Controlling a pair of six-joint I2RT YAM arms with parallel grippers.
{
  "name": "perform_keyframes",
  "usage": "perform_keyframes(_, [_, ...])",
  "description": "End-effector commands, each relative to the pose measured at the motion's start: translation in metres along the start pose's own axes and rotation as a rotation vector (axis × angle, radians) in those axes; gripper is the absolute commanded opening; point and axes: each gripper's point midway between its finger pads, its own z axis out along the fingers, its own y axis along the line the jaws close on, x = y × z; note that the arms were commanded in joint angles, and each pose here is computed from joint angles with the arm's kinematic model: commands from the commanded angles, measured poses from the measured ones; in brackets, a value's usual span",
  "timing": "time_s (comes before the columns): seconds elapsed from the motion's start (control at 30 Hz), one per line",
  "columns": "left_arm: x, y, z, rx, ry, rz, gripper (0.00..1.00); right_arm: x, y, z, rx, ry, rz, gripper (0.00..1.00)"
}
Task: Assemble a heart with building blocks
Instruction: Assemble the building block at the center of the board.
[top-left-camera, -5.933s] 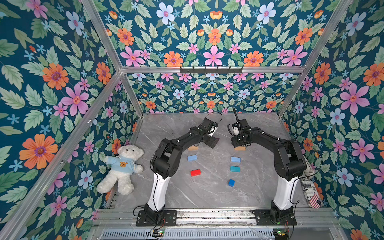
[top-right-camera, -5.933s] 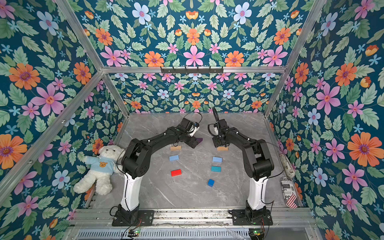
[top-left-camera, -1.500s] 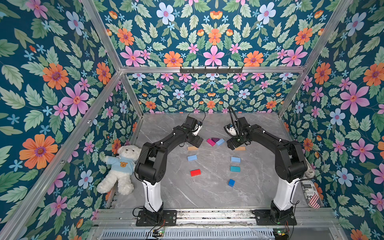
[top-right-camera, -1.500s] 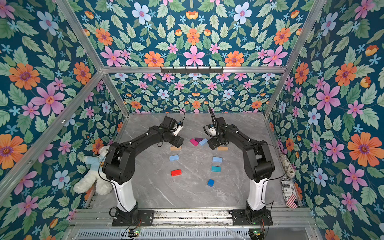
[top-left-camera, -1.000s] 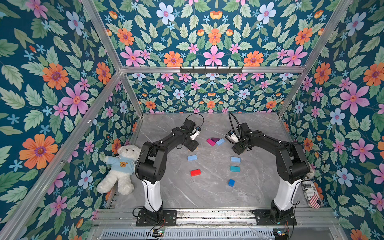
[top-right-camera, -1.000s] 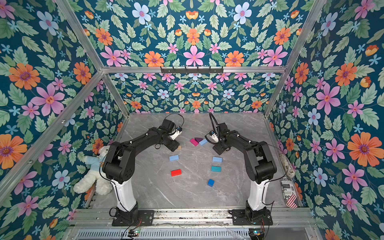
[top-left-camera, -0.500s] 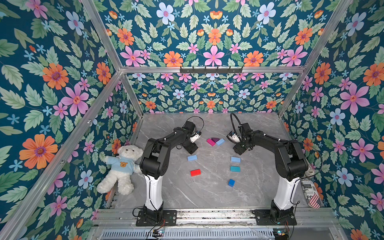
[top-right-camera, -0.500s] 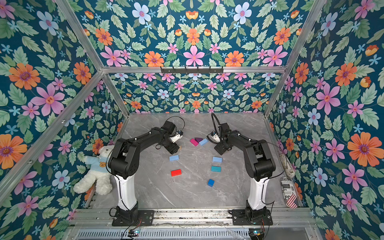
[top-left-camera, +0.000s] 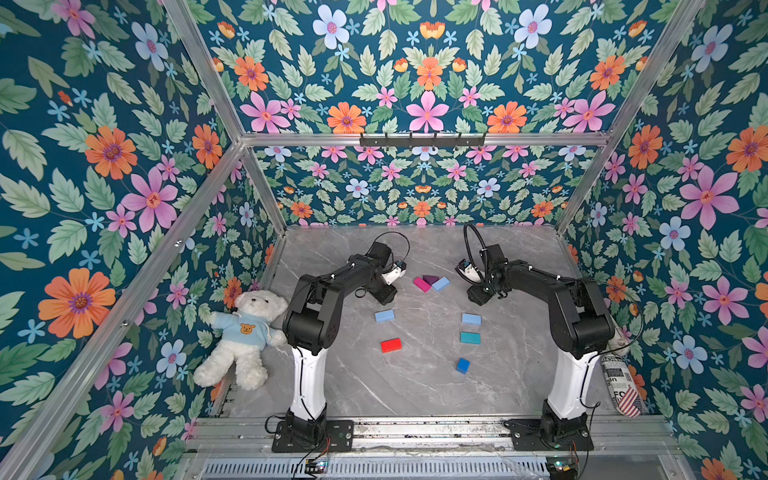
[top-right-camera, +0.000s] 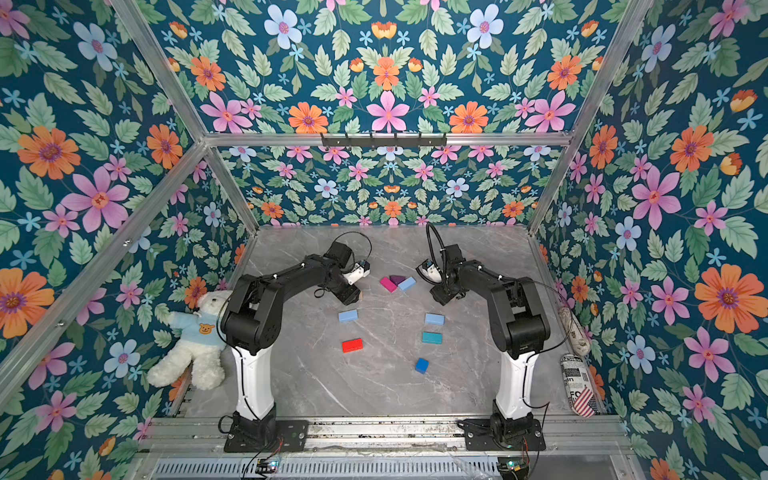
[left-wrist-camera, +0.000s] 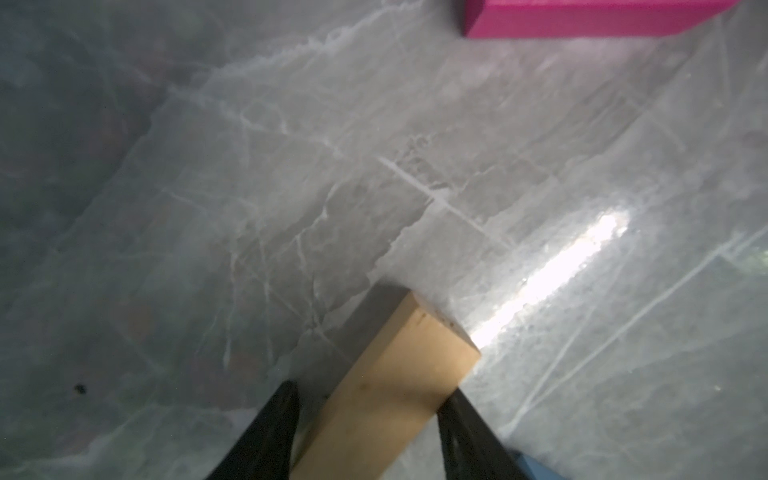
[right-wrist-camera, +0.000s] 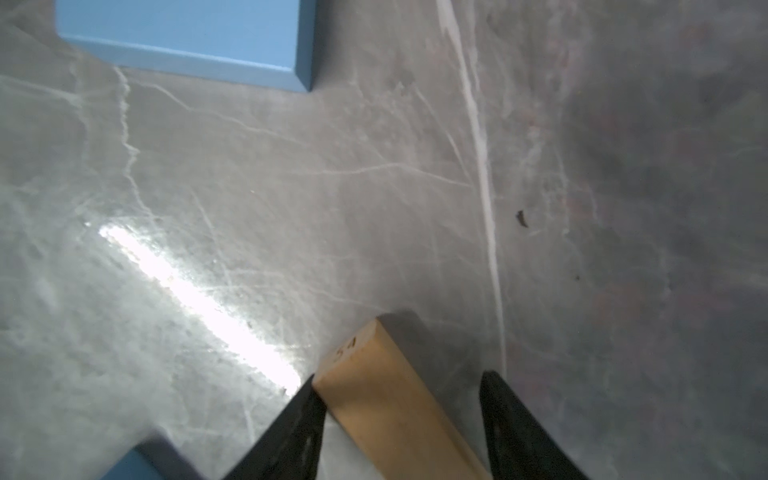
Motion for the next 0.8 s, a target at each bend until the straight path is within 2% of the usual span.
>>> perform_keyframes(0.0, [0.038, -0.001, 0.012, -0.011, 0.145, 0.005, 0.51, 0.055, 0.009, 0.014, -0.006, 0.212, -0.019, 0.58])
perform_keyframes(0.17, [0.048, -0.006, 0.007, -0.010, 0.162, -0.001, 0.45, 0.067, 0.016, 0.012, -0.013, 0.234, 0.002, 0.44])
perform_keyframes(0.27, [0.055, -0.010, 0.004, -0.004, 0.171, -0.012, 0.40, 0.071, 0.016, 0.009, -0.001, 0.235, 0.019, 0.42])
perform_keyframes(0.33, [0.058, -0.012, 0.004, 0.004, 0.174, -0.029, 0.37, 0.074, 0.014, 0.009, 0.016, 0.240, 0.030, 0.32])
perform_keyframes(0.5, [0.058, -0.019, 0.003, 0.015, 0.156, -0.102, 0.29, 0.061, 0.017, 0.009, -0.009, 0.222, 0.093, 0.16])
perform_keyframes(0.67, [0.042, -0.025, -0.005, -0.001, 0.054, -0.142, 0.29, 0.043, 0.022, 0.008, 0.000, 0.208, 0.100, 0.12])
perform_keyframes(0.77, [0.037, -0.035, -0.003, 0.003, 0.055, -0.118, 0.29, 0.034, 0.028, 0.009, 0.007, 0.192, 0.074, 0.12])
